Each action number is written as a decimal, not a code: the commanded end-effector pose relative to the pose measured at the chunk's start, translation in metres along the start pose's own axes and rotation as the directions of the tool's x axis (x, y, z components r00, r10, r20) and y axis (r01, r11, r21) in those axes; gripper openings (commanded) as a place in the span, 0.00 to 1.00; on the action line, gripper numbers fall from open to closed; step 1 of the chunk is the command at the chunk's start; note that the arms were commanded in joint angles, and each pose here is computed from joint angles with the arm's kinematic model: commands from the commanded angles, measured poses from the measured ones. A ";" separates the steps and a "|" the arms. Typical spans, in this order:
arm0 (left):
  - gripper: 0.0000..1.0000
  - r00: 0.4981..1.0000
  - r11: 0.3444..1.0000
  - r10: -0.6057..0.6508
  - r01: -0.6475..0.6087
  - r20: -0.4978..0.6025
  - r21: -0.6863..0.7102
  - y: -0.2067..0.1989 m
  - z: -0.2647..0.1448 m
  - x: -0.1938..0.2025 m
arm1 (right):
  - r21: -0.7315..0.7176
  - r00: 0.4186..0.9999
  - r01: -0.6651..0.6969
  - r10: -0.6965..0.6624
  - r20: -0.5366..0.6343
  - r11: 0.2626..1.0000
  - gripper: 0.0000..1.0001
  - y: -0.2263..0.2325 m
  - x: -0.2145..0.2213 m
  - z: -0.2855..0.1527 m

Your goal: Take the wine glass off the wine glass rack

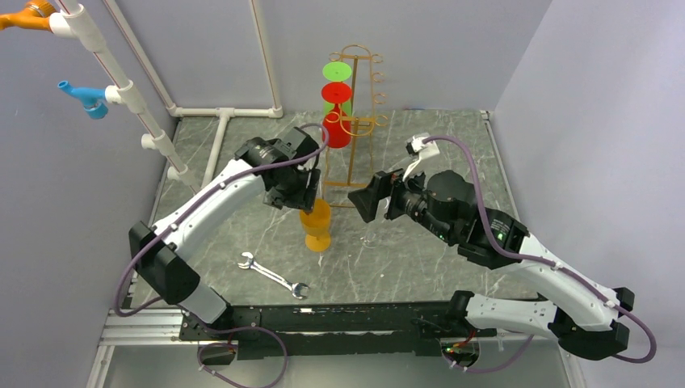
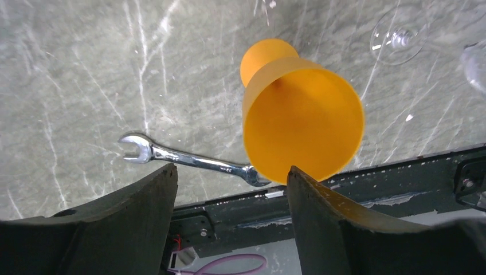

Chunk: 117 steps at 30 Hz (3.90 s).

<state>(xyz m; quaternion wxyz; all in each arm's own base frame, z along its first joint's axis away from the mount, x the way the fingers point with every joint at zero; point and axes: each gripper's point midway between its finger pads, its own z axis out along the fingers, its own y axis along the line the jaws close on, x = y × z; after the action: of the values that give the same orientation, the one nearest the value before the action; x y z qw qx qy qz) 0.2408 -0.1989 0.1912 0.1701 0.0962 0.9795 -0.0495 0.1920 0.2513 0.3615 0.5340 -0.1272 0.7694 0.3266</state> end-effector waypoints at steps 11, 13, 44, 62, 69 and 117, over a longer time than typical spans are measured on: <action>0.69 0.912 0.998 -0.033 0.050 0.409 -0.032 0.024 -0.096 -0.064 | -0.005 0.987 0.050 -0.049 0.155 0.999 0.99 0.020 -0.073 -0.002; 0.69 0.886 0.999 -0.029 0.035 0.463 -0.005 0.020 -0.108 -0.075 | 0.005 0.986 0.074 -0.074 0.148 0.997 1.00 0.025 -0.078 0.009; 0.60 0.648 0.643 -0.543 -0.087 0.534 0.760 0.005 -0.159 -0.246 | 0.037 0.983 -0.101 0.094 0.157 0.994 1.00 -0.051 -0.163 0.066; 0.46 0.682 0.534 -0.550 -0.157 0.482 0.831 -0.006 -0.126 -0.271 | 0.033 0.987 -0.064 0.058 0.149 0.997 1.00 -0.056 -0.167 0.079; 0.42 0.706 0.501 -0.552 -0.146 0.444 0.853 -0.010 -0.111 -0.280 | 0.041 0.986 -0.053 0.045 0.158 0.998 1.00 -0.060 -0.170 0.079; 0.58 0.679 0.575 -0.528 -0.156 0.510 0.803 -0.027 -0.133 -0.291 | 0.013 0.985 -0.041 0.038 0.169 0.999 1.00 -0.059 -0.173 0.067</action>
<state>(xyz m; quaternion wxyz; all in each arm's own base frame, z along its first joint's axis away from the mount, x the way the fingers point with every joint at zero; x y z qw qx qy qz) 0.4733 -0.2619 0.3770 0.4260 -0.0040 0.7298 -0.5347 0.3535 0.2266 0.4516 0.5618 -0.0686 0.7576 0.3250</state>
